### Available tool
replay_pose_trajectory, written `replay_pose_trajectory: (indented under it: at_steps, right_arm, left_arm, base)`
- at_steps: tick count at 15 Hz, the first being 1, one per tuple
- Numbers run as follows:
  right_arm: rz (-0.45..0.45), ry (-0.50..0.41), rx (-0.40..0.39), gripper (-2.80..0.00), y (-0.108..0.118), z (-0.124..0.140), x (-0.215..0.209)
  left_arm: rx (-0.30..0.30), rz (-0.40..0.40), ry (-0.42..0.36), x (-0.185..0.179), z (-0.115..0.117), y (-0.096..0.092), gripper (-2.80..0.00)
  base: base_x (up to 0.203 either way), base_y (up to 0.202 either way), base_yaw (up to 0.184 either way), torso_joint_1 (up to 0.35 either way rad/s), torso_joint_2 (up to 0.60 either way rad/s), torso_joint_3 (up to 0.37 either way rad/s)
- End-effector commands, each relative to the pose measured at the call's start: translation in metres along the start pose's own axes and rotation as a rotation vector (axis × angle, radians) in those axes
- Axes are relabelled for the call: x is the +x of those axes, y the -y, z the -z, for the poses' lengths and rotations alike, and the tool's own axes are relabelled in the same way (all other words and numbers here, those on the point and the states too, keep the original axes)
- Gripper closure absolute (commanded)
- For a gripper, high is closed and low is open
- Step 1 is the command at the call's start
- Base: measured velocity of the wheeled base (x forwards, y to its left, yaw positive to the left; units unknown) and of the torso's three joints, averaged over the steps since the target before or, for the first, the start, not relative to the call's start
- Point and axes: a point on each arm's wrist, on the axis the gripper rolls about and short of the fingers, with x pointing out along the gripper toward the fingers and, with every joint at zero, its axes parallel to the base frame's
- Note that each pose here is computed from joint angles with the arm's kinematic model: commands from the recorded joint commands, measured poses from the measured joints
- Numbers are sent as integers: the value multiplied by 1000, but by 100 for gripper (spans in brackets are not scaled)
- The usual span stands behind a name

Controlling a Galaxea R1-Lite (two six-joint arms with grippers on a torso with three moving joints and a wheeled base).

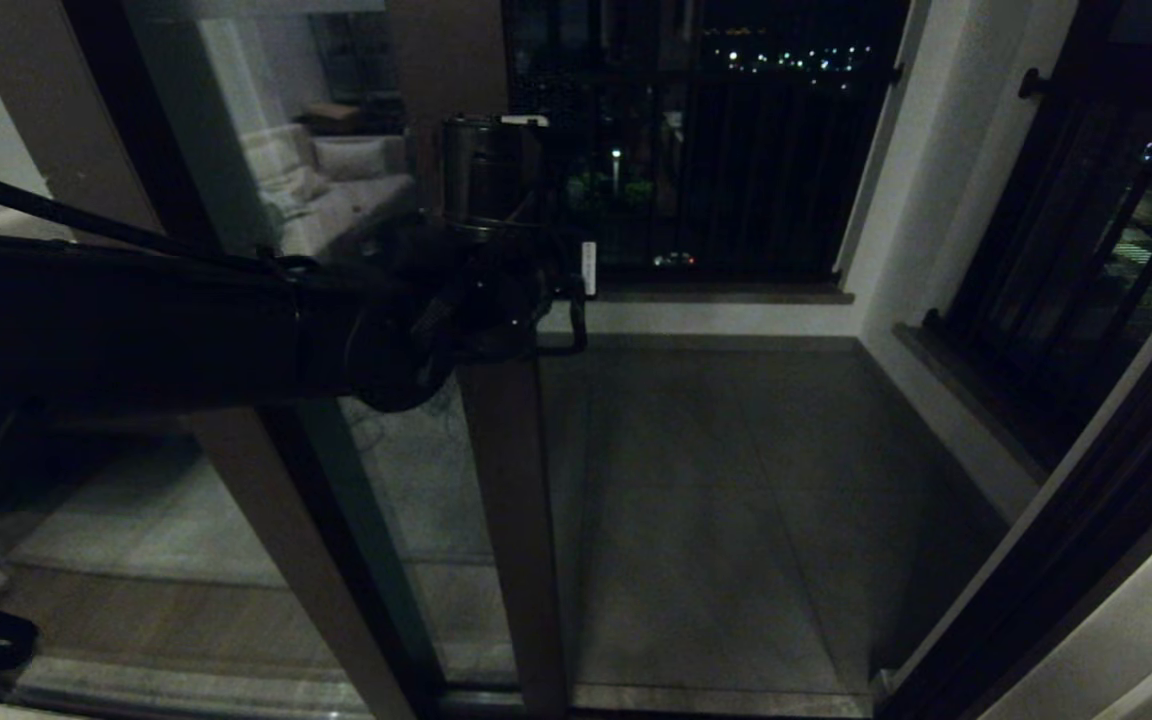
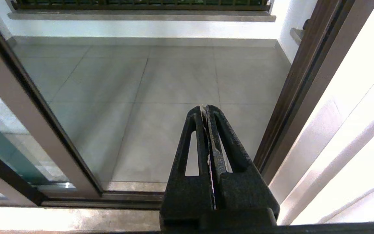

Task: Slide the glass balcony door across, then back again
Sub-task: Open the slid door

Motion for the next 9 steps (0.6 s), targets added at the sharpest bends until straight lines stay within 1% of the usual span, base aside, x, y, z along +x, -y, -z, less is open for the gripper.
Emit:
replay_pose_trajectory:
  at_steps: [1, 6, 9]
  right_arm:
    - [-1, -1, -1, 0, 0, 0, 0]
    - [-1, -1, -1, 0, 0, 0, 0]
    - [-1, -1, -1, 0, 0, 0, 0]
  left_arm:
    - [-15, -21, 24, -4, -11, -14, 0]
    - [-5, -55, 4, -9, -9, -32, 0]
    - [-12, -90, 14, -7, -15, -47, 0]
  base:
    - [0, 0, 0, 0, 0, 0]
    - [0, 0, 0, 0, 0, 0]
    - [0, 0, 0, 0, 0, 0]
